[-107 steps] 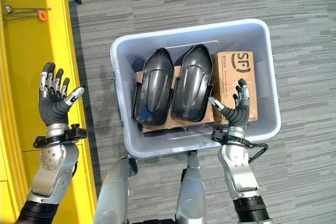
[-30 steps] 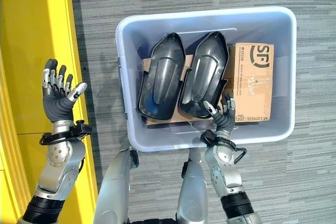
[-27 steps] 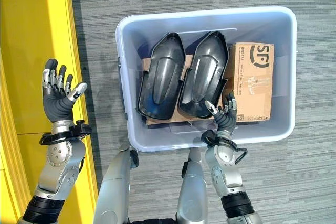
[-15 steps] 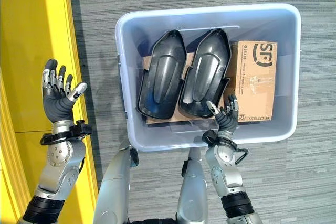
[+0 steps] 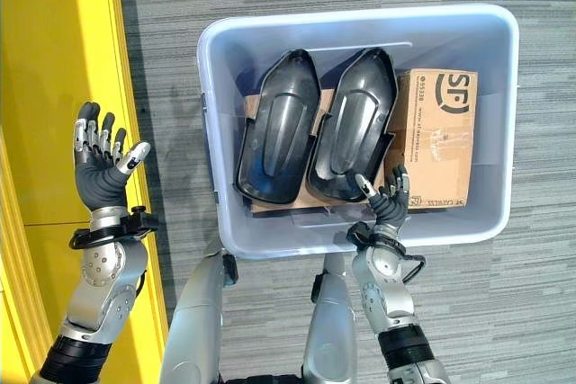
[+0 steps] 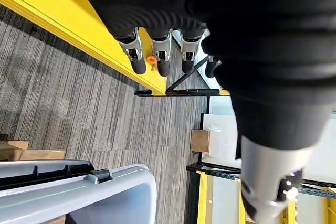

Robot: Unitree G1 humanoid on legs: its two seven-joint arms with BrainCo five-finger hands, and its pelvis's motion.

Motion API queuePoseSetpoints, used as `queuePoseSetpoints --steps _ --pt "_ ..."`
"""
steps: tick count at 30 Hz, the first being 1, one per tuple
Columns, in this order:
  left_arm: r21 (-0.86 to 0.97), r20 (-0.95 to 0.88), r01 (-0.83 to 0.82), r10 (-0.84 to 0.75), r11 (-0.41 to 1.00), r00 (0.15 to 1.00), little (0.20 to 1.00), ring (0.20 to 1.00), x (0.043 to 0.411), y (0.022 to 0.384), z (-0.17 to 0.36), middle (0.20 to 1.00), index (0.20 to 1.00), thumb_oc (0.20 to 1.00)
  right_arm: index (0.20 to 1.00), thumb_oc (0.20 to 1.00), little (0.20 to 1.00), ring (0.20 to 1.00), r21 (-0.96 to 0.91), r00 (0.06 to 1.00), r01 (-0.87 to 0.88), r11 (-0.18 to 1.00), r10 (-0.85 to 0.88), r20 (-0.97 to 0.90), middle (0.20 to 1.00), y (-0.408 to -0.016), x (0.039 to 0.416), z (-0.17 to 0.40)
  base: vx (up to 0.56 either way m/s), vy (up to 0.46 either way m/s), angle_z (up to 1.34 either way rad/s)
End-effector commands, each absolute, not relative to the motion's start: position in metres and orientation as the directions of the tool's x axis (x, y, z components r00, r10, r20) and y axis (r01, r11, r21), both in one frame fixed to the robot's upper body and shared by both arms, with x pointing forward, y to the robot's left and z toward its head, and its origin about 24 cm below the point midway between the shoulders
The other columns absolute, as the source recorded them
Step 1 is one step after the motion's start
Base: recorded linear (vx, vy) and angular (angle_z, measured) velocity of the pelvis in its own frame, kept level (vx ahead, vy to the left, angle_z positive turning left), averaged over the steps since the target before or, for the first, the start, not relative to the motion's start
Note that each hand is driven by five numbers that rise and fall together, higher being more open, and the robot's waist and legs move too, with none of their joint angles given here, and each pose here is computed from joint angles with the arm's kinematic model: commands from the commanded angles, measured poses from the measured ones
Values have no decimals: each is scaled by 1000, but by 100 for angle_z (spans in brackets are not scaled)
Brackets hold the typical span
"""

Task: Move parts from the plastic box to the shelf.

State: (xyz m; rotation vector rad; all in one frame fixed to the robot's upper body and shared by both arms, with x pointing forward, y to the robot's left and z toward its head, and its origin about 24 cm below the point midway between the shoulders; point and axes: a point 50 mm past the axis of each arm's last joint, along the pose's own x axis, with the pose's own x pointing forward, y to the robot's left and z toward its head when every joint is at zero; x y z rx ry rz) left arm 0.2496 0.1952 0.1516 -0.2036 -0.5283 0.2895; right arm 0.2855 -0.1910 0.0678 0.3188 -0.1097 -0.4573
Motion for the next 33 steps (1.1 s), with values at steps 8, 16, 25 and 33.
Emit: queuePoseSetpoints --steps 8,16,25,33 --pt "-297 570 -193 336 935 750 1000 1000 239 203 173 1000 1000 1000 1000 1000 1000 1000 340 802 524 781 -587 113 1000 -218 292 89 0 0 0" --pt "-286 587 -193 331 939 739 1000 1000 237 203 176 1000 1000 1000 1000 1000 1000 1000 312 740 610 728 -665 105 1000 -233 295 89 0 0 0" --pt "-284 597 -195 333 939 730 1000 1000 235 205 177 1000 1000 1000 1000 1000 1000 1000 230 694 677 699 -710 116 1000 -245 300 91 0 0 0" --pt "-296 599 -188 336 936 727 1000 1000 236 204 178 1000 1000 1000 1000 1000 1000 1000 207 678 695 689 -723 131 1000 -249 306 96 0 -2 -1"
